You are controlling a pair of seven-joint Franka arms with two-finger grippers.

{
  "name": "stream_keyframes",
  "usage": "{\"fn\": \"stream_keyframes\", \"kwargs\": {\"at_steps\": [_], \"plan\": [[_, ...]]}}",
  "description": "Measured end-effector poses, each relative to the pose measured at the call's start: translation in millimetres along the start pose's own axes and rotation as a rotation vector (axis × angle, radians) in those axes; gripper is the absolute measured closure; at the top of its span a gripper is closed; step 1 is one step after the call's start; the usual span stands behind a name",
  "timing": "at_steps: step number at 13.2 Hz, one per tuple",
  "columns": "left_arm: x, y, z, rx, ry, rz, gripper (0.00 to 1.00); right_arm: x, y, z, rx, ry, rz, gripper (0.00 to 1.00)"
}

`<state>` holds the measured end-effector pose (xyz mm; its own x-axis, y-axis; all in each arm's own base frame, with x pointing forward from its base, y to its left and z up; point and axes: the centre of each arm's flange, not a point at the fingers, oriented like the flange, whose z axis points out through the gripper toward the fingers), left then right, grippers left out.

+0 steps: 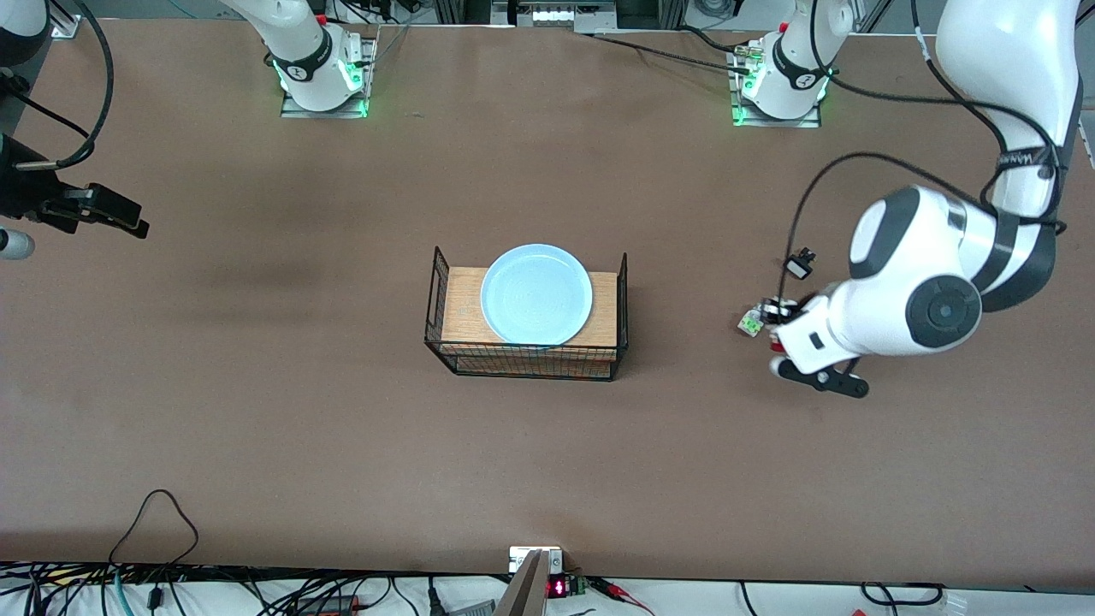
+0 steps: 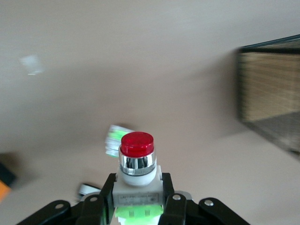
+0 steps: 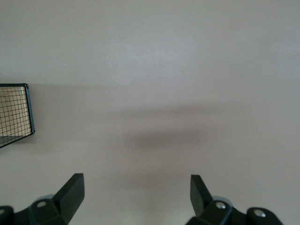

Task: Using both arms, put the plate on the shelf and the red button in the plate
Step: 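Lift the red button and carry it over the plate with the left gripper, then lower the red button onto the plate with the left gripper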

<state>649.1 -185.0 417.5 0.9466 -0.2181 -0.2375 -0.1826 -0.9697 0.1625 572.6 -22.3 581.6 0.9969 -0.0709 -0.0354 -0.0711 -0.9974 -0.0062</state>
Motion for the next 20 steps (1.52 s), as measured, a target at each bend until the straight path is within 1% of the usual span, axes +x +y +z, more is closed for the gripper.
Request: {"fn": "stream_keyframes", "kwargs": {"at_steps": [1,2,4,5,7,9,11,14,16,20], "plan": [[-6,33,-10,-0.049,-0.002,-0.013,0.59,0,-1,0,0.0,0.0,-0.002,0.0],[-11,65,-11,-0.081,-0.01,-0.035,0.59,0,-3,0,0.0,0.0,-0.006,0.0],[-21,131,-1,-0.086,-0.028,-0.089,0.59,0,-7,0,0.0,0.0,-0.012,0.0],[-24,164,1,-0.088,-0.025,-0.112,0.59,0,-7,0,0.0,0.0,-0.013,0.0],[-28,217,2,-0.111,0.0,-0.152,0.59,0,-7,0,0.0,0.0,-0.013,0.0],[-25,253,10,-0.152,0.039,-0.194,0.59,0,-8,0,0.0,0.0,-0.013,0.0],[-17,269,30,-0.167,0.057,-0.214,0.59,0,-8,0,0.0,0.0,-0.013,0.0],[-8,265,40,-0.167,0.059,-0.231,0.59,0,-8,0,0.0,0.0,-0.013,0.0],[-11,273,46,-0.159,0.053,-0.221,0.59,0,-8,0,0.0,0.0,-0.014,0.0],[-10,290,76,-0.128,0.039,-0.205,0.59,0,-8,1,-0.001,-0.002,-0.014,0.0]]}}
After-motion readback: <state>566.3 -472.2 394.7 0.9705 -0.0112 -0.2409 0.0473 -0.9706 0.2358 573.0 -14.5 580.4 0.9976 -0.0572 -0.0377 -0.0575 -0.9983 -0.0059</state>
